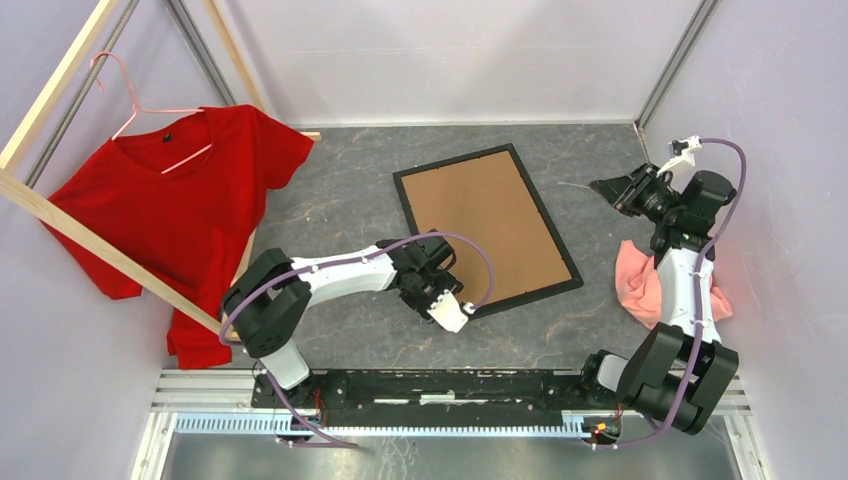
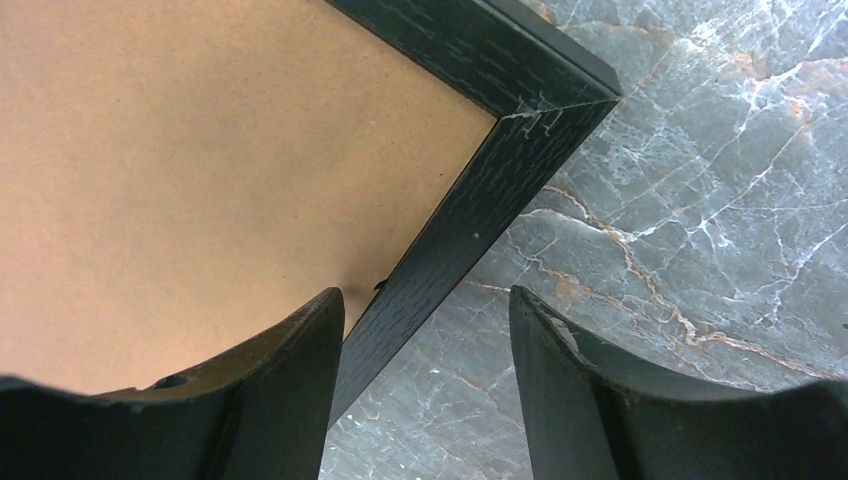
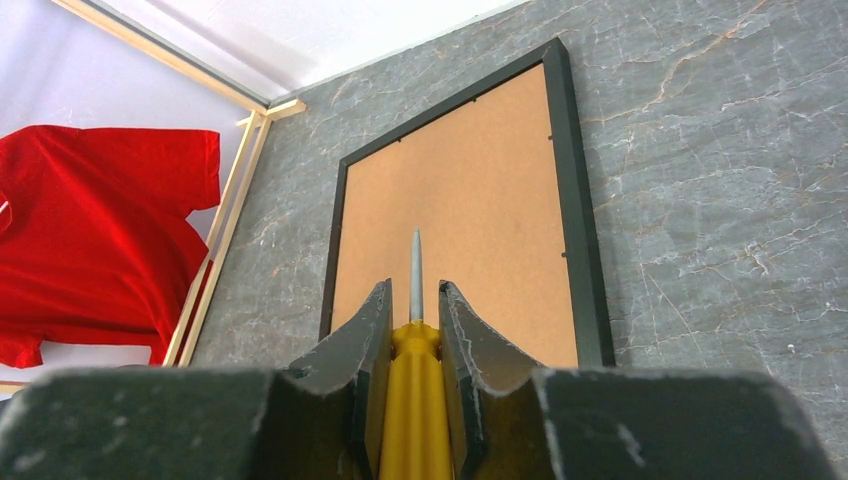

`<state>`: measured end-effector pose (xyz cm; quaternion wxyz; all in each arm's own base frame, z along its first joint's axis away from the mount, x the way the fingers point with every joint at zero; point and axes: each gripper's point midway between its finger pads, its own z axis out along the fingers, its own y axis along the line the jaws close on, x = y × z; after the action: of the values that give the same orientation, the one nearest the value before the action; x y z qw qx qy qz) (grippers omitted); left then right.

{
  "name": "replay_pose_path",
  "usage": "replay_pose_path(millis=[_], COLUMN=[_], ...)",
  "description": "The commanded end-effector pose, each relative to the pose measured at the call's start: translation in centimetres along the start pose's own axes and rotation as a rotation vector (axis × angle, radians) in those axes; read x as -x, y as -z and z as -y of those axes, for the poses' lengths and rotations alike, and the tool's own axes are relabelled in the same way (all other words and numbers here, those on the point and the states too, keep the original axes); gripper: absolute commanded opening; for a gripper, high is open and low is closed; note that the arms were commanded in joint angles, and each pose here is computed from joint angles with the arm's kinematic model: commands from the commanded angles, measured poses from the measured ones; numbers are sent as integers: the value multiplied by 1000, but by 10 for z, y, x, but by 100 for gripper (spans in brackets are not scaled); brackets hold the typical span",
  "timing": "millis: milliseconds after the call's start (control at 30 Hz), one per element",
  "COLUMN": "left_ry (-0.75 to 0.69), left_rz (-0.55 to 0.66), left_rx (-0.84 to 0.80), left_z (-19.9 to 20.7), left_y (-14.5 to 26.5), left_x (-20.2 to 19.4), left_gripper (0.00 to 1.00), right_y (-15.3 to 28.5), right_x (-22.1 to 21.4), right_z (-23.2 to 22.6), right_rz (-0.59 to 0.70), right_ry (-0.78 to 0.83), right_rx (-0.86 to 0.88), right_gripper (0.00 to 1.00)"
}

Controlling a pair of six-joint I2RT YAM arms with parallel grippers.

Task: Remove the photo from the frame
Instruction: Adjust the photo frame at the center of the board.

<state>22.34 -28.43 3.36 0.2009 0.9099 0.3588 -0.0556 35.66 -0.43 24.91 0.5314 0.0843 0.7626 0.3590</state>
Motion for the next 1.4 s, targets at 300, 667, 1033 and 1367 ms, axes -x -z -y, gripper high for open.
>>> replay_pose_path(millis=[300, 667, 1033, 1367], left_ry=[-38, -24, 40, 165], left_rz=[43, 59, 84, 148], left_rx=[2, -7, 3, 20], left_z=[-8, 0, -3, -15], left_y=[0, 1, 4, 8], left_x=[14, 17, 25, 47], left_gripper=[57, 46, 35, 21], right_y=[2, 1, 0, 0], right_x=[7, 5, 3, 3], right_z=[-9, -9, -7, -8], right_rz=[21, 12, 3, 0], right_ry=[39, 24, 13, 6], right_rx=[38, 44, 46, 49], right_gripper=[0, 0, 0, 0])
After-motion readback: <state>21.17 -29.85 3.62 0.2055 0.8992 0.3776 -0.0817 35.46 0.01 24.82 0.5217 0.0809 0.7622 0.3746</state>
